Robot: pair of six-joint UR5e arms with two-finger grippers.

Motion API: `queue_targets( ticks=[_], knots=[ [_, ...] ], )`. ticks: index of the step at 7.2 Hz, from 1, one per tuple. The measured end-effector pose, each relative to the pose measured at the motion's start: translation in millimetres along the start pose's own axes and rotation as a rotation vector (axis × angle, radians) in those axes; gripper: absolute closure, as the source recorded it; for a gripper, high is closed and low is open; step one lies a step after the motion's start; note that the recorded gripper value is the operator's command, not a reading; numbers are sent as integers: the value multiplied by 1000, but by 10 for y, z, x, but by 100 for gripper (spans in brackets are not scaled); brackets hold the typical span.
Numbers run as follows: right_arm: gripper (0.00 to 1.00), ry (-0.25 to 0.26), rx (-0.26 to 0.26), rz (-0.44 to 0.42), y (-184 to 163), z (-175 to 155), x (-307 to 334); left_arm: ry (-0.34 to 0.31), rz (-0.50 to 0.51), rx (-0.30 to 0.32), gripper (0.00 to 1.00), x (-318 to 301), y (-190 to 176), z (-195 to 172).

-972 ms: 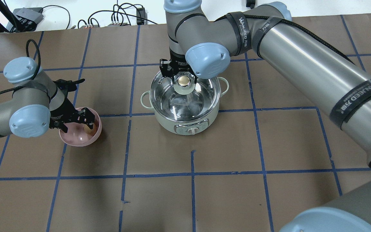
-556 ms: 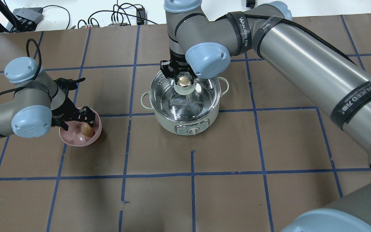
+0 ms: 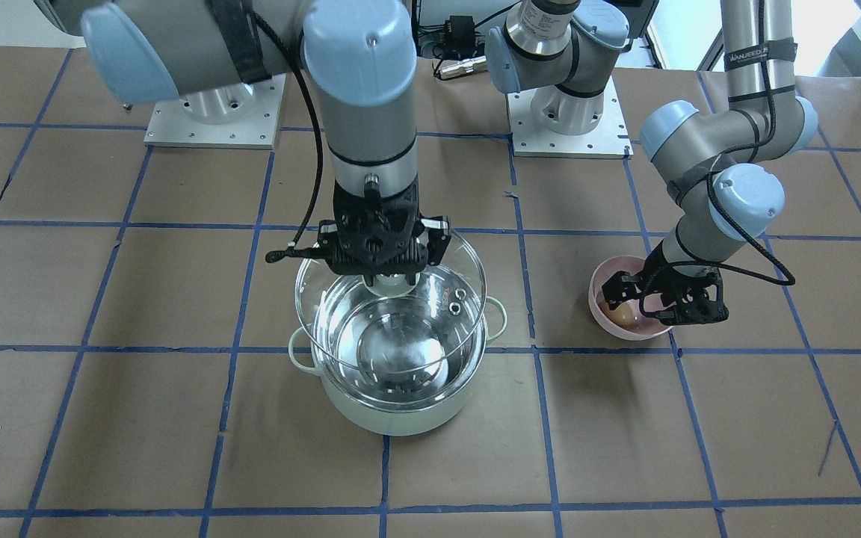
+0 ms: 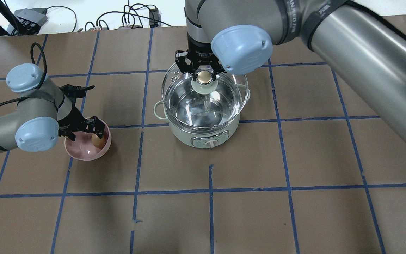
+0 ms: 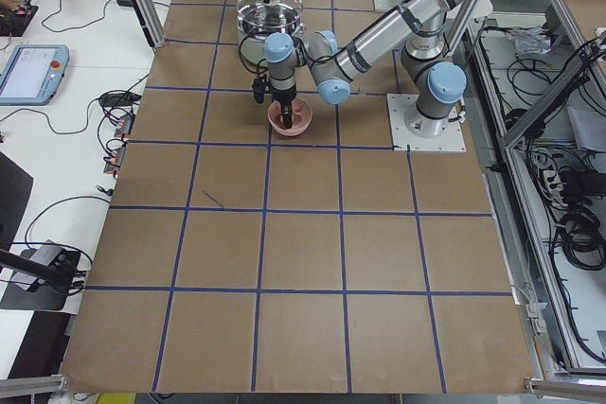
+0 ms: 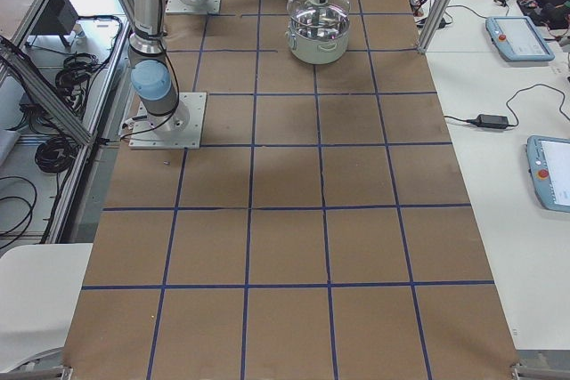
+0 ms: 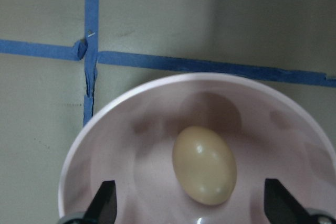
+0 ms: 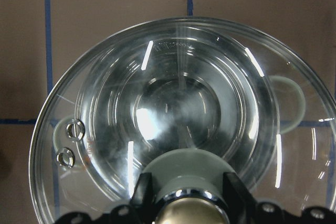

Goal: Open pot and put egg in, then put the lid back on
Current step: 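Grasp the lid knob with the right gripper and lift the lid off the pot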

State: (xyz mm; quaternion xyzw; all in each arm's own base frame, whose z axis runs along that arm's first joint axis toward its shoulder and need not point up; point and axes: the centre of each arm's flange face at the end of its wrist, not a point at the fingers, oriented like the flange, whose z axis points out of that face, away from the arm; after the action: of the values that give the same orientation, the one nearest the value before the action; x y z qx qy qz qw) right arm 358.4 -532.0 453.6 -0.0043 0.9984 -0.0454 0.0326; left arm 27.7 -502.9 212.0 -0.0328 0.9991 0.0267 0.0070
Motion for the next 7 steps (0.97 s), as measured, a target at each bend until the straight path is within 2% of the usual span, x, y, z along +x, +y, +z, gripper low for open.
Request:
queue_targets(
  ticks=[1,3,5,7],
  knots=[
    [76,7,-15,5,157,-280,83,0,5,2,5,-2,-6,12],
    [76,24,-43,40,281,-583,371,2,7,-3,5,-5,-23,70],
    [76,36,-71,94,147,-758,1026,3,7,7,5,-8,-56,71],
    [76,39,-114,82,-9,-866,1986,14,7,10,4,7,-52,84]
  ],
)
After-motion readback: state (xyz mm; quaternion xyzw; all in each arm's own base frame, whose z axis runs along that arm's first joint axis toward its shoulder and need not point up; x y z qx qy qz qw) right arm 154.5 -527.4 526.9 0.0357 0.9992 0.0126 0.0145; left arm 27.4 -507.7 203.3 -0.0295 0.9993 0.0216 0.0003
